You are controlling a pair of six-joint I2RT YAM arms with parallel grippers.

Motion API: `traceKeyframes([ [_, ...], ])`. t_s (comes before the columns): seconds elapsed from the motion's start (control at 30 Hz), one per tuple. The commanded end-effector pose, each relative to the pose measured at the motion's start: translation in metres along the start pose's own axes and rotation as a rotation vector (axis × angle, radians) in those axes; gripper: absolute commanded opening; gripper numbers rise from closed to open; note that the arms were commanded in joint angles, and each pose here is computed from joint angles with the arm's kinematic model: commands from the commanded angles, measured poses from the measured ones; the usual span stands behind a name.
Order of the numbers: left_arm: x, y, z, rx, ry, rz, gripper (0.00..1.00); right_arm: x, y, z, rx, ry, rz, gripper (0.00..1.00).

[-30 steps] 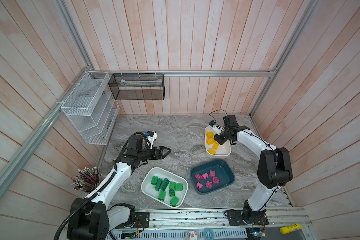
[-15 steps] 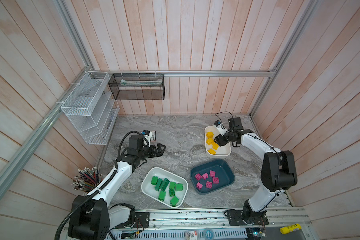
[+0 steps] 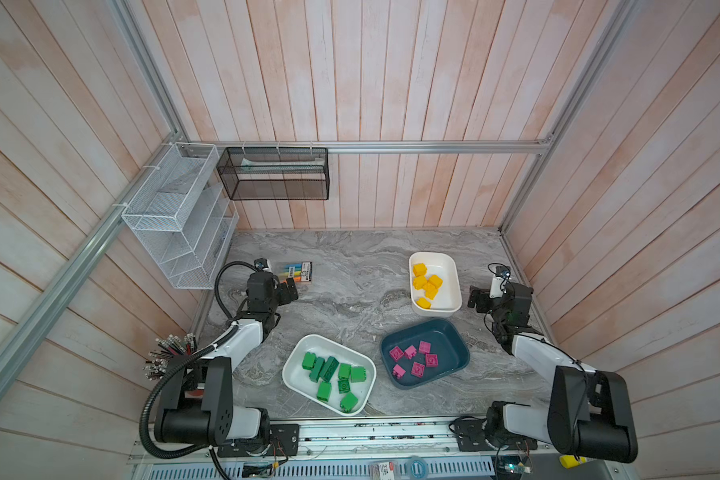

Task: Sort the legos into containers by color

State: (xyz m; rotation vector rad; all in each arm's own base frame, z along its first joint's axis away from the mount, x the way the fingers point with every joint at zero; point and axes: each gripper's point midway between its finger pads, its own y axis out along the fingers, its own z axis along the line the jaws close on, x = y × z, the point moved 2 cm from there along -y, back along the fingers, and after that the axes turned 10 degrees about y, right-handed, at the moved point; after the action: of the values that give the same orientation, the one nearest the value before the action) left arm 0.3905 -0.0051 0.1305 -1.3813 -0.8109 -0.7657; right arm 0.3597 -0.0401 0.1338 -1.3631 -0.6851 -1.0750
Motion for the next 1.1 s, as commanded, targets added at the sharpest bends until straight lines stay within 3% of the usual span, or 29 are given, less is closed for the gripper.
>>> traceKeyframes([
  [0.0, 0.015, 0.003, 0.007, 0.038, 0.097, -0.136, 1.0, 0.02, -0.001, -0.014, -0.076, 0.043, -0.159, 0.98],
  [0.17, 0.008, 0.006, 0.007, 0.005, 0.142, -0.212, 1.0, 0.005, 0.006, -0.01, -0.023, 0.012, -0.223, 0.98],
  [0.27, 0.006, 0.008, 0.005, -0.001, 0.169, -0.225, 1.0, 0.005, 0.014, -0.01, -0.037, 0.012, -0.165, 0.98],
  [0.4, 0.008, 0.005, 0.004, -0.009, 0.186, -0.264, 1.0, 0.005, 0.012, -0.012, -0.044, 0.015, -0.178, 0.98],
  [1.07, 0.012, 0.003, 0.001, -0.028, 0.196, -0.263, 1.0, 0.002, 0.009, 0.006, 0.078, 0.016, -0.158, 0.98],
])
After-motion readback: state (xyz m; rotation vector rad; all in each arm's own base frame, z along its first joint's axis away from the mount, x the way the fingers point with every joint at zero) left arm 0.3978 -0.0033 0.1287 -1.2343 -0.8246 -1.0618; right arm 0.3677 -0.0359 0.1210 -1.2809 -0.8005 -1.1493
